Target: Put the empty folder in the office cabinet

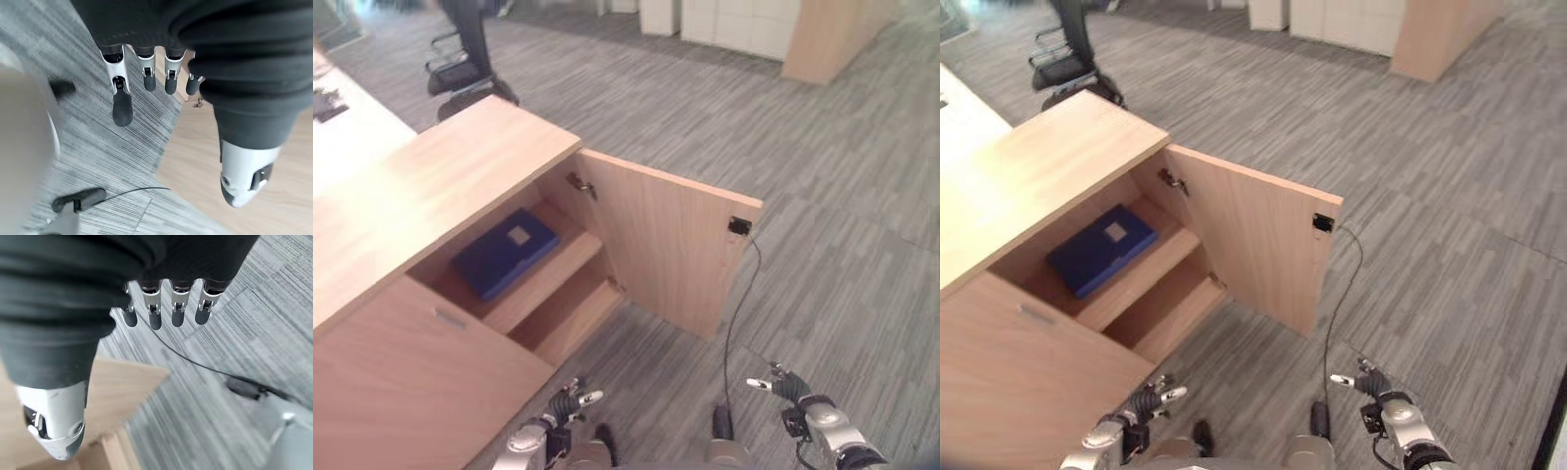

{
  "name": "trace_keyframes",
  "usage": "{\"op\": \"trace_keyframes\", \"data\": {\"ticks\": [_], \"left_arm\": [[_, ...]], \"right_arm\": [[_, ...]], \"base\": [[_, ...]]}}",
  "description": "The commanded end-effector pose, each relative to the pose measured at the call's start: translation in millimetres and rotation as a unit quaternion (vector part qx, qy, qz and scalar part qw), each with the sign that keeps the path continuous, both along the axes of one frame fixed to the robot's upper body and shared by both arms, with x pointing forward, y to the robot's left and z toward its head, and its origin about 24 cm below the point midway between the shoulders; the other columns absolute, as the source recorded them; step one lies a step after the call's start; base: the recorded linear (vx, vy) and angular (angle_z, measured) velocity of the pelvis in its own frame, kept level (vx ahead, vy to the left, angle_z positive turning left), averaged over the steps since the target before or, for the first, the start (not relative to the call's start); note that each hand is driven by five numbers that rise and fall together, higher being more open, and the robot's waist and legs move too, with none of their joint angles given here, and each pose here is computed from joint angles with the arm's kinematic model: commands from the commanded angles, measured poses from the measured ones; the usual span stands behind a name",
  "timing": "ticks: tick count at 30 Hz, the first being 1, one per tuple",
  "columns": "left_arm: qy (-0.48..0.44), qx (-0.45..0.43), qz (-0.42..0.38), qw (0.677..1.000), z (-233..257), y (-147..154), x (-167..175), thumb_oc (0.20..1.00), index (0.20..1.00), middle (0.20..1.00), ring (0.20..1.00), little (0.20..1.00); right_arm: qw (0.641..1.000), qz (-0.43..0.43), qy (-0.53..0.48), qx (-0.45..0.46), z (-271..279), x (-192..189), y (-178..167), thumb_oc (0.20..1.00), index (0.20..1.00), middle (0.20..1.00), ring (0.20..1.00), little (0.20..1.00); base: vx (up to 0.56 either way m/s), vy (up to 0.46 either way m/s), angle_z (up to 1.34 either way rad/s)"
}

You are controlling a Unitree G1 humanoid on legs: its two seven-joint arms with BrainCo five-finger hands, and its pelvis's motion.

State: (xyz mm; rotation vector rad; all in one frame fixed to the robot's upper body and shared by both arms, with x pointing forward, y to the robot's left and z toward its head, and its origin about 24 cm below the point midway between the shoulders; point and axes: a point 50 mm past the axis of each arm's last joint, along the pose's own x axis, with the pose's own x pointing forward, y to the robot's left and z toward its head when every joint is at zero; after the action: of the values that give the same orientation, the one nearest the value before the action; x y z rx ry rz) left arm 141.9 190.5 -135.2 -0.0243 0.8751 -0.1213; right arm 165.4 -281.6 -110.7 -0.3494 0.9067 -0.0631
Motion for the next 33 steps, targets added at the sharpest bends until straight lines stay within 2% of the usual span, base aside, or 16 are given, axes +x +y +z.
{"op": "trace_keyframes", "data": {"ticks": [1,6,8,14,16,23,29,31,32,33], "left_arm": [[-0.022,0.047,-0.039,0.998,8.0,21.3,5.5,1.0,1.0,1.0,1.0,1.0],[0.001,0.07,-0.055,0.996,4.6,33.8,-4.5,1.0,1.0,1.0,1.0,1.0],[0.014,0.077,-0.078,0.994,3.2,37.4,-11.0,1.0,1.0,1.0,1.0,1.0],[0.023,0.072,-0.081,0.994,1.5,37.0,-15.6,1.0,1.0,1.0,1.0,1.0],[0.024,0.07,-0.084,0.994,2.1,37.8,-18.2,1.0,1.0,1.0,1.0,1.0],[0.029,0.068,-0.092,0.993,1.5,37.6,-21.5,1.0,1.0,1.0,1.0,1.0],[0.031,0.074,-0.09,0.993,0.6,37.7,-21.3,1.0,1.0,1.0,1.0,1.0],[0.029,0.077,-0.087,0.993,0.1,36.7,-21.3,1.0,1.0,1.0,1.0,1.0],[0.026,0.08,-0.078,0.993,0.2,37.0,-19.6,1.0,1.0,1.0,1.0,1.0],[0.026,0.08,-0.078,0.993,0.1,37.0,-20.1,1.0,1.0,1.0,1.0,1.0]], "right_arm": [[0.997,-0.03,-0.071,0.013,18.7,31.2,-4.1,1.0,1.0,1.0,1.0,1.0],[0.991,-0.063,-0.114,-0.014,47.8,63.6,-30.4,1.0,1.0,1.0,1.0,1.0],[0.983,-0.081,-0.163,-0.037,84.6,100.1,-47.5,1.0,1.0,1.0,1.0,1.0],[0.972,-0.093,-0.211,-0.043,119.4,131.5,-52.9,1.0,1.0,1.0,1.0,1.0],[0.963,-0.102,-0.246,-0.048,147.9,152.2,-55.7,1.0,1.0,1.0,1.0,1.0],[0.956,-0.096,-0.274,-0.038,167.9,172.8,-44.0,1.0,1.0,1.0,1.0,1.0],[0.963,-0.037,-0.267,0.013,147.3,182.9,5.3,1.0,1.0,1.0,1.0,1.0],[0.964,0.003,-0.261,0.041,133.9,181.5,32.5,1.0,1.0,1.0,1.0,1.0],[0.962,0.045,-0.257,0.079,118.6,174.1,62.2,1.0,1.0,1.0,1.0,1.0],[0.962,0.045,-0.256,0.079,118.2,173.7,62.3,1.0,1.0,1.0,1.0,1.0]], "base": [[0.08,0.021,0.62],[0.04,0.019,0.2],[0.04,0.035,0.27],[0.01,0.025,0.08],[0.0,0.036,0.01],[0.0,0.011,0.07],[-0.01,0.007,0.09],[-0.02,0.005,-0.01],[0.0,0.0,0.0],[0.0,0.0,0.0]]}}
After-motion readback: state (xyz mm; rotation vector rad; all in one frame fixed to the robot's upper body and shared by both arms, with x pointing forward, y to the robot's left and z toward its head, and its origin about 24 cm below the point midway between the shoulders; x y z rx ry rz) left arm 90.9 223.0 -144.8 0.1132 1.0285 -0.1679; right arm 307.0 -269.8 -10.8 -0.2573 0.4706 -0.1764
